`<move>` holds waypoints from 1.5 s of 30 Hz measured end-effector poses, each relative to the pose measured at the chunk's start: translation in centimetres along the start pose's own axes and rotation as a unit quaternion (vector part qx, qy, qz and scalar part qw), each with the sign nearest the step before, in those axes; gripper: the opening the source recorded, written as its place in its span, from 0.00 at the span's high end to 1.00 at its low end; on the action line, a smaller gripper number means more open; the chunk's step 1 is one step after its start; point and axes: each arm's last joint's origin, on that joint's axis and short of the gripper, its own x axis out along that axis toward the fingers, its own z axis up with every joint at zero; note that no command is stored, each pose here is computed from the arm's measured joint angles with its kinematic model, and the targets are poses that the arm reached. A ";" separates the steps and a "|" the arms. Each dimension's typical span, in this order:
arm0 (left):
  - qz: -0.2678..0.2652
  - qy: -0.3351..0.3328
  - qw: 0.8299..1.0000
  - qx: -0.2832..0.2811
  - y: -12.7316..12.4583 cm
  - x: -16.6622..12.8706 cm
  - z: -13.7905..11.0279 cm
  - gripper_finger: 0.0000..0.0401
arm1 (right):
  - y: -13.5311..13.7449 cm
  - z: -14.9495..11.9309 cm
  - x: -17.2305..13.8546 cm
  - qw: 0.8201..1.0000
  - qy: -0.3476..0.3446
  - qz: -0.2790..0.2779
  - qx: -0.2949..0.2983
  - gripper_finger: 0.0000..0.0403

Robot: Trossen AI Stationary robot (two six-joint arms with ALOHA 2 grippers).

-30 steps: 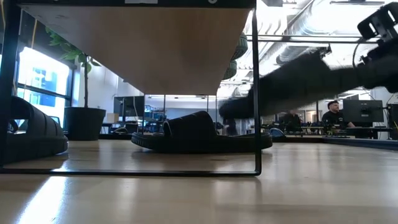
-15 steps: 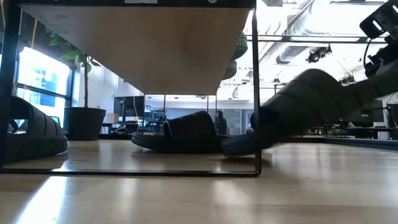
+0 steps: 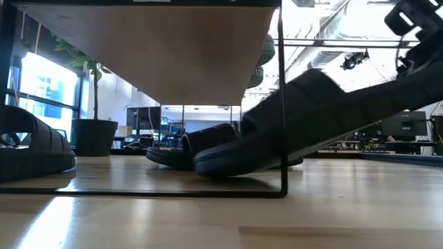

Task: Pick and place slides into the shelf
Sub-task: Put the black slipper under the shelf

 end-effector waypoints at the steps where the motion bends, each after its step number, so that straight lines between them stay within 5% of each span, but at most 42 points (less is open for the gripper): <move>1: 0.000 0.000 1.000 0.000 0.0 0.0 0.0 0.62 | 0.2 -0.2 0.4 1.000 0.001 -0.003 0.002 0.92; 25: -0.003 -0.003 1.000 0.004 0.0 0.0 0.0 0.62 | -0.3 0.2 3.6 0.999 -0.024 -0.033 -0.005 0.92; 45: -0.004 -0.004 1.000 -0.001 0.0 0.0 0.0 0.62 | 1.2 1.0 8.0 1.000 -0.006 0.004 -0.016 0.92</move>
